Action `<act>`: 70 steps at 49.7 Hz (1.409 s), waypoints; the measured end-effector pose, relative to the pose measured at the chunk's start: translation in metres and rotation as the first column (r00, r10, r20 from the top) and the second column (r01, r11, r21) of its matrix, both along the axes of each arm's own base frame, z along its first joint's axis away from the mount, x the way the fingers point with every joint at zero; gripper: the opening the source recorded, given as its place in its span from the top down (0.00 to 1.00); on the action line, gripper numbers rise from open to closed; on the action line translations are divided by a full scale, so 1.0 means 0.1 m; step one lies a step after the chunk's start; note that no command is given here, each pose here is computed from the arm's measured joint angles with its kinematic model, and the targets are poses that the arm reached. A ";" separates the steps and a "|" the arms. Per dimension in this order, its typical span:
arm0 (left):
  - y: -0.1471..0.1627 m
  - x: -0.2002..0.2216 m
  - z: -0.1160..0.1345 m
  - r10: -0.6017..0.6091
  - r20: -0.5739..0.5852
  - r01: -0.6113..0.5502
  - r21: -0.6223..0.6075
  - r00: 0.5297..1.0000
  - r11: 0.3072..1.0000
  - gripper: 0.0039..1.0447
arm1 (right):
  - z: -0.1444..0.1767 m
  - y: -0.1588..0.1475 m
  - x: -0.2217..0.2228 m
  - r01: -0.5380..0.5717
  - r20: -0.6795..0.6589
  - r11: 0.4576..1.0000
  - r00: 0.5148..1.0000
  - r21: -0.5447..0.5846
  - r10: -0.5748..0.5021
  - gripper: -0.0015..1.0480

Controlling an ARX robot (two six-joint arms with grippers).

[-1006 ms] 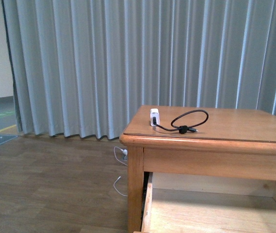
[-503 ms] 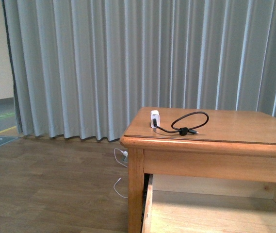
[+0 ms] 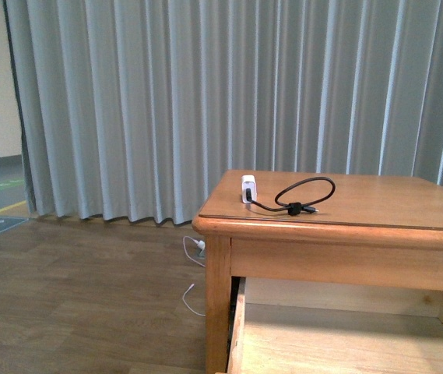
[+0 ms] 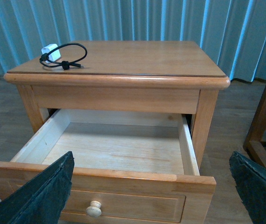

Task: Put charger into drawer

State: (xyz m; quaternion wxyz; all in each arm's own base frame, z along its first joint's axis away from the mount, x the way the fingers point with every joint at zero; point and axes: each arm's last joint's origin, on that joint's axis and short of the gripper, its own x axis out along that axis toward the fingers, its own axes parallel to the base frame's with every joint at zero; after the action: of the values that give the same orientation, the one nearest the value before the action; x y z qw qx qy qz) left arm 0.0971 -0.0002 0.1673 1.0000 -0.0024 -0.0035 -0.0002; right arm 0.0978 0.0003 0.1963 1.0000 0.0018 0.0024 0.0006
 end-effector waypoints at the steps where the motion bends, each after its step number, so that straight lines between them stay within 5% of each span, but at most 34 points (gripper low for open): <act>1: 0.00 0.00 0.00 0.000 0.000 0.000 0.000 1.000 1.000 0.05 | 0.00 0.00 0.00 0.000 0.000 1.000 1.000 0.000 0.000 0.08; 12: -0.03 0.09 0.03 0.008 -0.049 -0.005 0.063 0.999 0.998 0.05 | 0.00 0.00 0.00 0.000 0.001 1.000 1.000 0.000 0.000 0.08; 29: -0.34 0.90 0.56 -0.079 -0.172 0.094 0.078 0.982 0.993 0.05 | 0.00 0.00 0.00 0.000 0.002 1.000 1.000 0.000 0.000 0.08; 44: -0.96 1.92 1.03 -0.145 -0.174 0.163 0.098 0.974 0.982 0.05 | 0.00 0.00 0.00 0.000 0.002 1.000 1.000 0.000 0.000 0.08; 54: -1.48 2.83 1.07 -0.107 -0.209 0.118 0.041 0.972 0.992 0.05 | 0.00 0.00 0.00 0.000 0.002 1.000 1.000 0.000 0.000 0.08; 70: -2.07 3.52 1.05 -0.148 -0.221 0.152 0.000 0.964 0.988 0.05 | 0.00 0.00 0.00 0.000 0.002 1.000 1.000 0.000 0.000 0.08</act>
State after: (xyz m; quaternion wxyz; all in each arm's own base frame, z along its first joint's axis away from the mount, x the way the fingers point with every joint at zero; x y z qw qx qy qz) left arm 0.4489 -0.2073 0.2723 0.9913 0.0061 0.1075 -0.0758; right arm 0.0976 0.0002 0.1965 1.0000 0.0018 0.0016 0.0004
